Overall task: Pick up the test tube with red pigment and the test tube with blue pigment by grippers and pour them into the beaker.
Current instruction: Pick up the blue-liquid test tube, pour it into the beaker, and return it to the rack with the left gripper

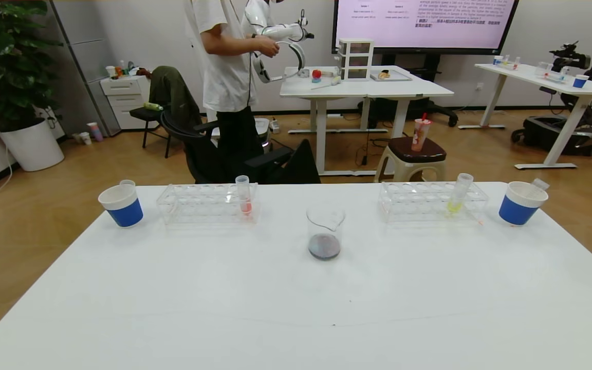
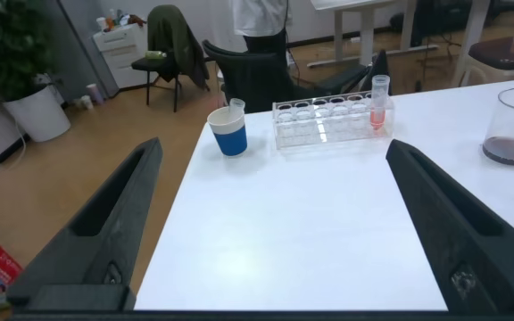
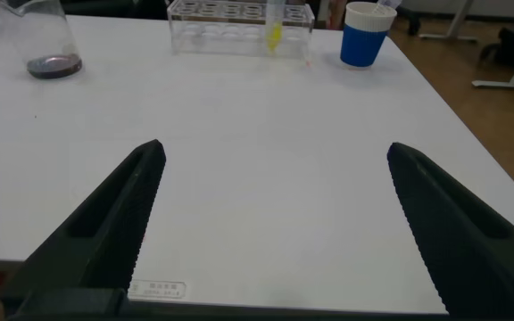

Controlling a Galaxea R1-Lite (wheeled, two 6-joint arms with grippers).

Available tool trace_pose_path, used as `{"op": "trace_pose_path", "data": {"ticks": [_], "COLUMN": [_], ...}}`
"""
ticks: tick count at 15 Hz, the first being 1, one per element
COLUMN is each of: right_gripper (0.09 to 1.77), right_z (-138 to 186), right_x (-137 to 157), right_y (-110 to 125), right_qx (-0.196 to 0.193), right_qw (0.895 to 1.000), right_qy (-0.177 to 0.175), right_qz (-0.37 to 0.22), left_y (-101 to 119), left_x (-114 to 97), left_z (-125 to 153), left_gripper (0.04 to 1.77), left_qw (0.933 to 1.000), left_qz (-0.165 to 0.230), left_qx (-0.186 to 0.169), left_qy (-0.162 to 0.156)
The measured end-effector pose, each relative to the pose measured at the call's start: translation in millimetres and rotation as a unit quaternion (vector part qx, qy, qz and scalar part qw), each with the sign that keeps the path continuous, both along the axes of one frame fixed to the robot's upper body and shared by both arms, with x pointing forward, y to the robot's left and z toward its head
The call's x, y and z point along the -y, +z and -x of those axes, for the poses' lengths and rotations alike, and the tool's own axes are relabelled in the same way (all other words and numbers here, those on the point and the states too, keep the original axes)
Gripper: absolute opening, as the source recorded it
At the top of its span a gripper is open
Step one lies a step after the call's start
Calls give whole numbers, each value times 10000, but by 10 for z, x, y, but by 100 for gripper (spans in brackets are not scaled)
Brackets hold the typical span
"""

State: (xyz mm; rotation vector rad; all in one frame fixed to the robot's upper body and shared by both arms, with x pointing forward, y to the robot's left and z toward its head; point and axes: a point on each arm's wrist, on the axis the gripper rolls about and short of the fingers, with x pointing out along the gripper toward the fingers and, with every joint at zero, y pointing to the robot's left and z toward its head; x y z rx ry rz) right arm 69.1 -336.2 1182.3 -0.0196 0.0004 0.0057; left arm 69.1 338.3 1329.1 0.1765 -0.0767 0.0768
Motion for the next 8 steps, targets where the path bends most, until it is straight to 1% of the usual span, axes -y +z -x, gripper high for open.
{"op": "trace_pose_path", "data": {"ticks": [1, 2, 4, 5, 7, 8], "right_gripper": [174, 174, 174, 174, 174, 174], "right_z": [0, 0, 0, 0, 0, 0], "right_x": [0, 0, 0, 0, 0, 0], "right_y": [0, 0, 0, 0, 0, 0], "right_qx": [-2, -2, 0, -2, -2, 0], "right_qw": [10000, 10000, 10000, 10000, 10000, 10000], "right_qy": [0, 0, 0, 0, 0, -2], "right_qz": [0, -2, 0, 0, 0, 0], "left_y": [-86, -175, -392, -528, -752, -898], "left_x": [4, 12, 30, 38, 46, 48], "left_z": [81, 149, 265, 284, 233, 171], "left_gripper": [175, 175, 175, 175, 175, 175], "left_qw": [9999, 9998, 9990, 9986, 9969, 9969], "left_qz": [2, -16, -56, -78, -2, 43], "left_qx": [94, 193, 384, 416, 660, 651], "left_qy": [50, 11, -224, -330, -416, -442]}}
